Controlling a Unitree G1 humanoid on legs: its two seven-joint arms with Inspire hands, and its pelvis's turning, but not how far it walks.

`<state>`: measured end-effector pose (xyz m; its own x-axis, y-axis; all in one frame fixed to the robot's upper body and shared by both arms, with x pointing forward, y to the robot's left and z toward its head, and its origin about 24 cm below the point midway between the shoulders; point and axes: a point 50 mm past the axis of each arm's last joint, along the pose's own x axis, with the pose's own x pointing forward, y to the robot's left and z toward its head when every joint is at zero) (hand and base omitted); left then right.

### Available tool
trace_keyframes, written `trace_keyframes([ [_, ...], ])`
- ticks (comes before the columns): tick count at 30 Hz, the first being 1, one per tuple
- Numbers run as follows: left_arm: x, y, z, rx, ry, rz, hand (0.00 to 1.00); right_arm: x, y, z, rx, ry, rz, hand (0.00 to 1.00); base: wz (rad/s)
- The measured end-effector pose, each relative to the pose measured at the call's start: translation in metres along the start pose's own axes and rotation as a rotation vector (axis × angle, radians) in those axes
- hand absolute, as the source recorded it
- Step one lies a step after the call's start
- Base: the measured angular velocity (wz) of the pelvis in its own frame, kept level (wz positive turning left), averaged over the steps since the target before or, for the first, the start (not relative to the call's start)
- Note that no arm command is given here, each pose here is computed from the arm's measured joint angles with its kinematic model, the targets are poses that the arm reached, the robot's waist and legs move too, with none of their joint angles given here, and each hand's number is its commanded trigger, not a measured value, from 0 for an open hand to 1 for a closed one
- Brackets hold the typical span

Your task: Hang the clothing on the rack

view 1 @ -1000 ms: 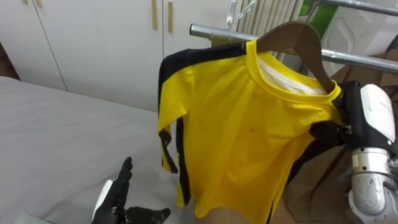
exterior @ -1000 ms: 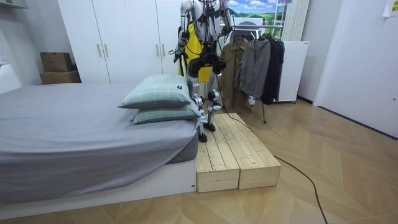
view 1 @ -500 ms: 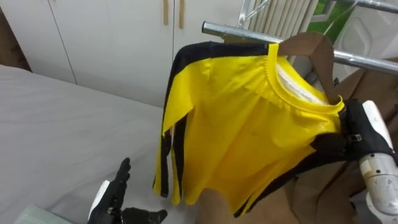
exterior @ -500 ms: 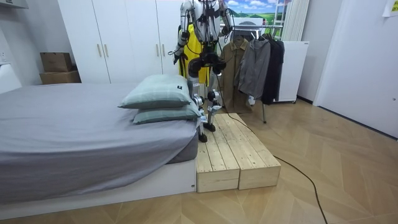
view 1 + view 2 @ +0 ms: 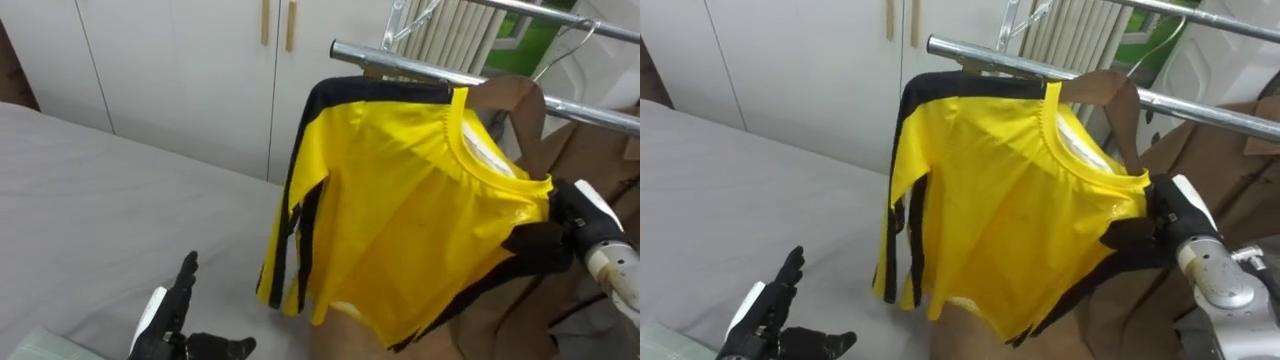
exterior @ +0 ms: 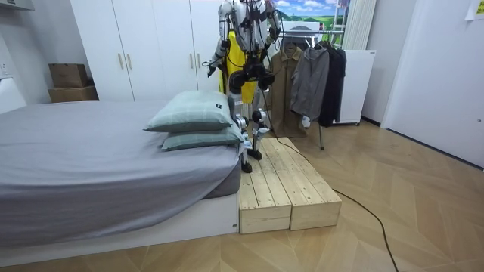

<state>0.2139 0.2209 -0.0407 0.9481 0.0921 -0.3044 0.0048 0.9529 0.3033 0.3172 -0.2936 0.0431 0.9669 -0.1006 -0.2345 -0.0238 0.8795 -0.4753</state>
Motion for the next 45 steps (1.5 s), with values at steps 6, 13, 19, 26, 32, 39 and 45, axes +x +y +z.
trace_keyframes([
  [6,0.0,0.003,0.0,0.008,0.001,0.004,0.0,0.0,0.002,-0.002,0.007,0.013,0.042,1.0,0.0],
  [13,0.0,0.002,-0.004,-0.028,0.023,0.002,0.0,-0.002,0.005,-0.012,0.003,0.056,0.069,1.0,0.04],
  [19,0.002,-0.003,-0.005,-0.021,0.041,-0.033,0.0,-0.004,0.019,-0.03,-0.019,0.133,0.103,1.0,0.01],
  [26,0.002,-0.007,-0.009,-0.016,0.058,-0.051,0.0,-0.016,0.028,-0.054,-0.071,0.214,0.101,1.0,0.01],
  [32,0.004,-0.015,-0.01,-0.004,0.065,-0.081,0.0,-0.023,0.038,-0.072,-0.128,0.287,0.095,1.0,0.04],
  [39,0.004,-0.01,-0.01,0.005,0.065,-0.071,0.0,-0.026,0.043,-0.078,-0.121,0.302,0.069,1.0,0.0],
  [45,0.004,-0.007,-0.008,0.004,0.056,-0.064,0.0,-0.029,0.046,-0.081,-0.13,0.305,0.041,1.0,0.0],
])
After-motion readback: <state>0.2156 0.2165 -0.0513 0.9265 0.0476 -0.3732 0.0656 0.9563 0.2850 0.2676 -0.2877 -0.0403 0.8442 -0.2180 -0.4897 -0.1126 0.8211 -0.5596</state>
